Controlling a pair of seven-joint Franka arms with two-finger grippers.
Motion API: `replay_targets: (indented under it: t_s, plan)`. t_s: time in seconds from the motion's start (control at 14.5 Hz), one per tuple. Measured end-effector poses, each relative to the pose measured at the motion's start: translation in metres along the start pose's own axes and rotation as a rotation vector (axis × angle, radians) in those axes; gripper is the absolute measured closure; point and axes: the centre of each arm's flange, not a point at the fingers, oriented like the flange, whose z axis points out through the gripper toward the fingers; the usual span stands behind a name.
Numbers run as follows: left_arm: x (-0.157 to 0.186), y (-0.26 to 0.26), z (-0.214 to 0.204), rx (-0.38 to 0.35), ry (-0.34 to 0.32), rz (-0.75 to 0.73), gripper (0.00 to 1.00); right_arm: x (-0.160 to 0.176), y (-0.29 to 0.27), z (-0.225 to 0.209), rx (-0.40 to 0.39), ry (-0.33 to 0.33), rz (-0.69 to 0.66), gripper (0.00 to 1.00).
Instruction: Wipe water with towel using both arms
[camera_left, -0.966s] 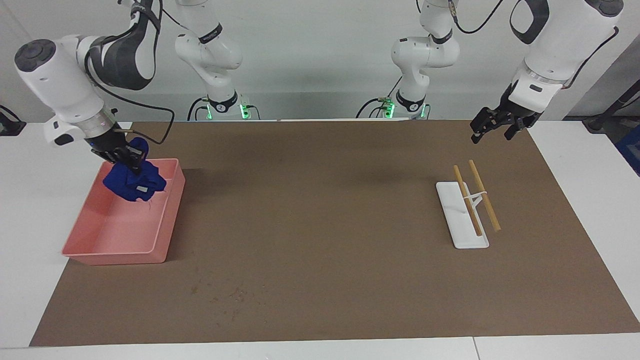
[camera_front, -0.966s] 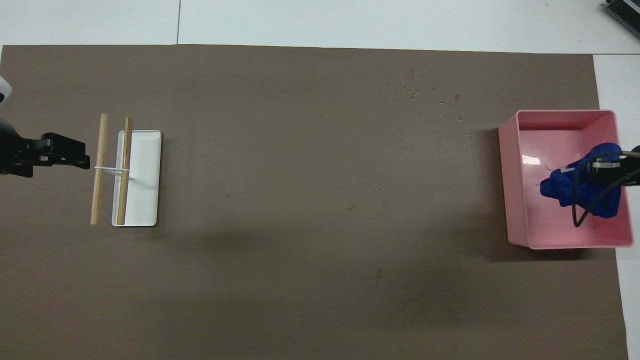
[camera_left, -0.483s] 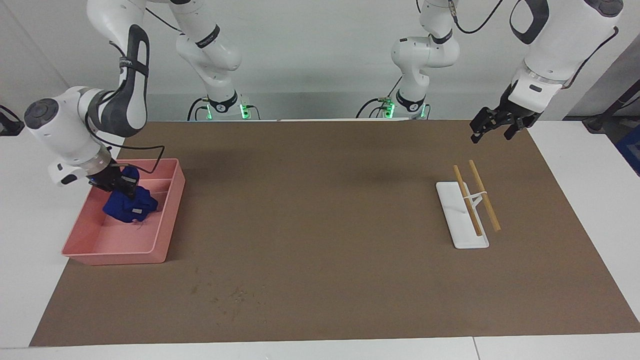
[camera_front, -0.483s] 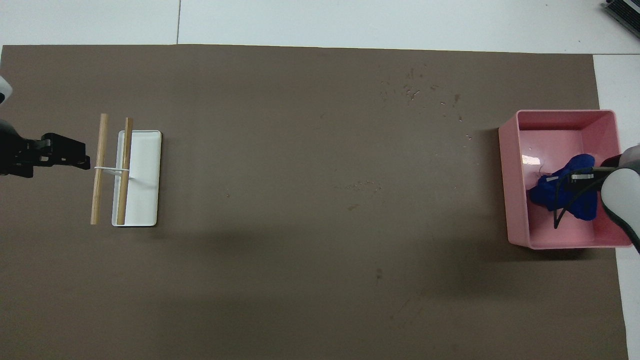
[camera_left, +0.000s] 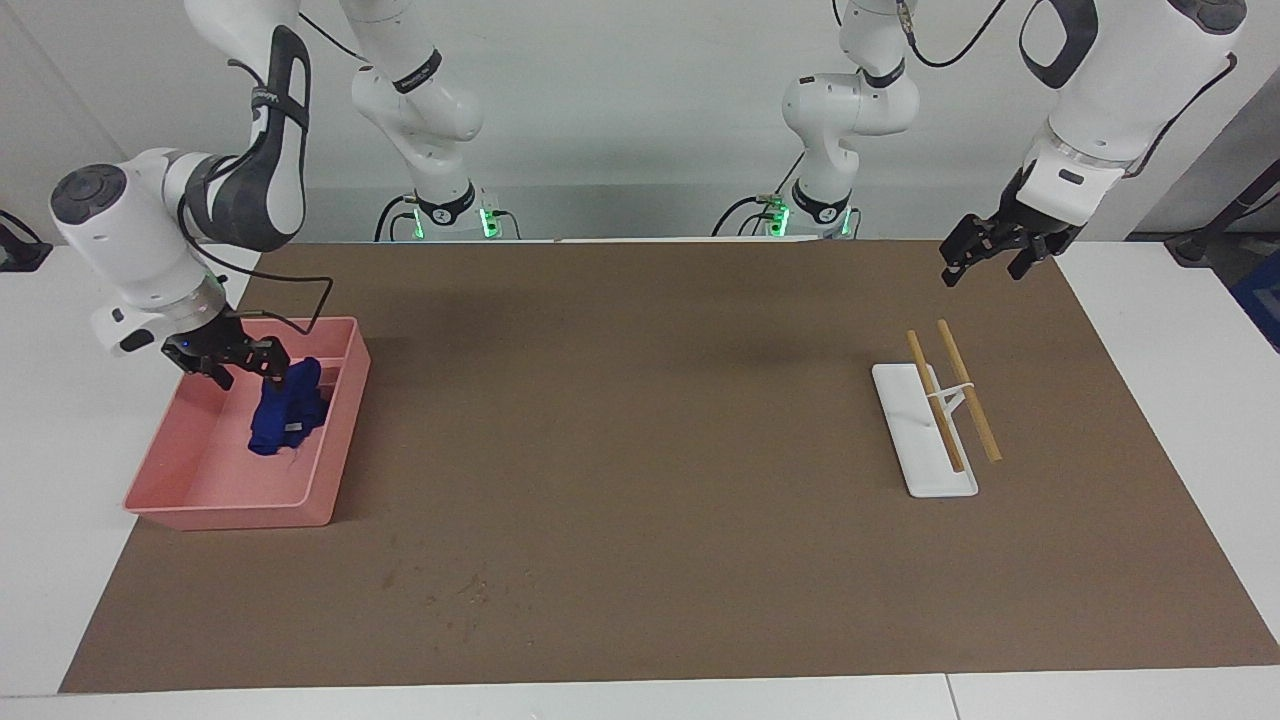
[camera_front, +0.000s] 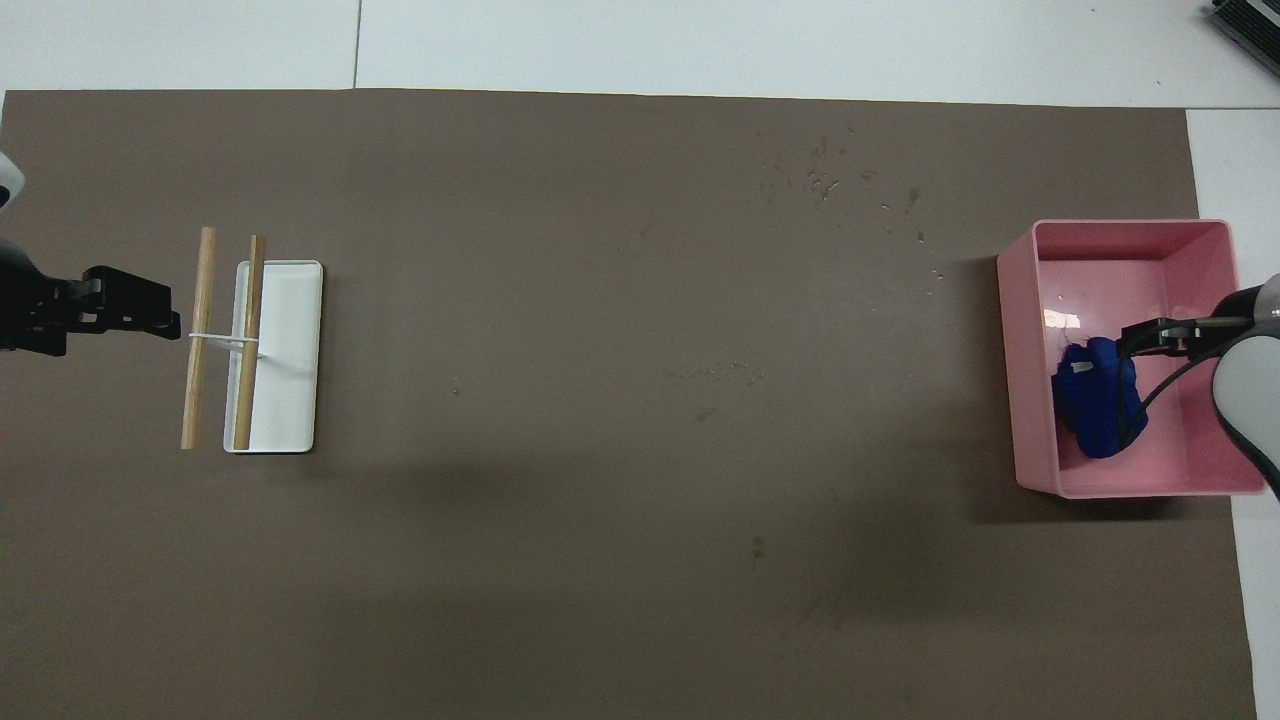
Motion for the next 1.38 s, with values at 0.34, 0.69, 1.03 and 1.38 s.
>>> replay_targets:
  t_s: [0.34, 0.69, 1.03, 1.38]
  plan:
    - [0.000, 0.000, 0.000, 0.000, 0.000, 0.000, 0.00, 0.005, -0.089, -0.097, -0.009, 0.040, -0.019, 0.00]
    - [0.000, 0.000, 0.000, 0.000, 0.000, 0.000, 0.00, 0.001, -0.166, -0.152, -0.002, 0.006, 0.088, 0.00]
    - [0.000, 0.000, 0.000, 0.000, 0.000, 0.001, 0.00, -0.005, -0.161, -0.183, -0.006, -0.018, 0.114, 0.00]
    - [0.000, 0.000, 0.000, 0.000, 0.000, 0.001, 0.00, -0.013, -0.151, -0.189, -0.001, -0.058, 0.134, 0.00]
